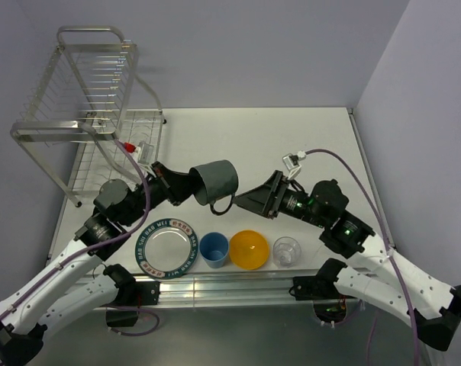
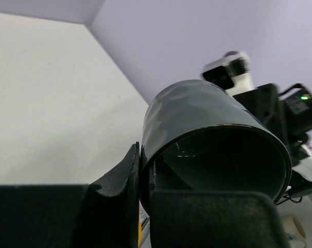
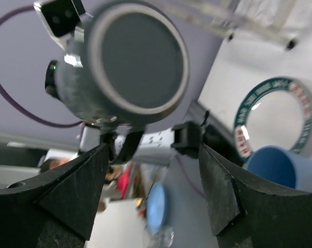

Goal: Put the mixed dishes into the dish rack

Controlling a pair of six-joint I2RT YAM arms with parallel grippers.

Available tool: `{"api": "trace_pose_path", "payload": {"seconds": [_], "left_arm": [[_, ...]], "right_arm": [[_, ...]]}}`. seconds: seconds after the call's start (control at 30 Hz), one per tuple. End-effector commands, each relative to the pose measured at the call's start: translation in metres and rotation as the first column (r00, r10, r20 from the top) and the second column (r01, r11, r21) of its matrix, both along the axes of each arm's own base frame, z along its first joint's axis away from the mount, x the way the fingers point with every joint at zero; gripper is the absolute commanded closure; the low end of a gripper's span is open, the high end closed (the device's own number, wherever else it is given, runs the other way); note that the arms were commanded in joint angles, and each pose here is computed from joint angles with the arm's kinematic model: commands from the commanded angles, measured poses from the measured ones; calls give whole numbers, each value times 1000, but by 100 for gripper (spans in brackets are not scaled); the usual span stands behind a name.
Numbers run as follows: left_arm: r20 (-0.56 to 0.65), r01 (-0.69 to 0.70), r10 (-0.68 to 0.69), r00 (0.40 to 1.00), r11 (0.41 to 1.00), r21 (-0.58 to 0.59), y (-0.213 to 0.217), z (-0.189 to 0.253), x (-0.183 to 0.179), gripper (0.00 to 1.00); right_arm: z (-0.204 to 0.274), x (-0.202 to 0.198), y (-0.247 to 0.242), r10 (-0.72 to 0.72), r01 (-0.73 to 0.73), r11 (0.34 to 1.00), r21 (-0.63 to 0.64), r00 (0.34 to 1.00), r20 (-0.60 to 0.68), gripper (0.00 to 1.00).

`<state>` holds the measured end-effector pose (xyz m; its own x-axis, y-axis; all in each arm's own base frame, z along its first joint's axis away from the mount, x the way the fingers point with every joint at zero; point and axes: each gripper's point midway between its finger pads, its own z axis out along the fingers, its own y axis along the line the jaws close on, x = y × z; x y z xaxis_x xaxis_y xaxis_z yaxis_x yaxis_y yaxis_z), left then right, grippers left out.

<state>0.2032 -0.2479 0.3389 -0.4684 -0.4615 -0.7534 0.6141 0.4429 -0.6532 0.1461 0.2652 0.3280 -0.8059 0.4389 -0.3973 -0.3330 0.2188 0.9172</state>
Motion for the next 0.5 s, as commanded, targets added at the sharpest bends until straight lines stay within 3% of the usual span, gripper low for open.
{"api": "trace_pose_path", "payload": {"seconds": [0.0, 0.47], "left_arm": [[206, 78, -45, 977, 985, -154, 5, 66, -22, 100], [236, 132, -84, 968, 971, -199, 0, 70, -28, 100]], "right_arm": [[40, -28, 13, 189, -199, 964, 174, 979, 71, 23], [63, -36, 26, 290, -307, 892, 331, 952, 101, 47]]}}
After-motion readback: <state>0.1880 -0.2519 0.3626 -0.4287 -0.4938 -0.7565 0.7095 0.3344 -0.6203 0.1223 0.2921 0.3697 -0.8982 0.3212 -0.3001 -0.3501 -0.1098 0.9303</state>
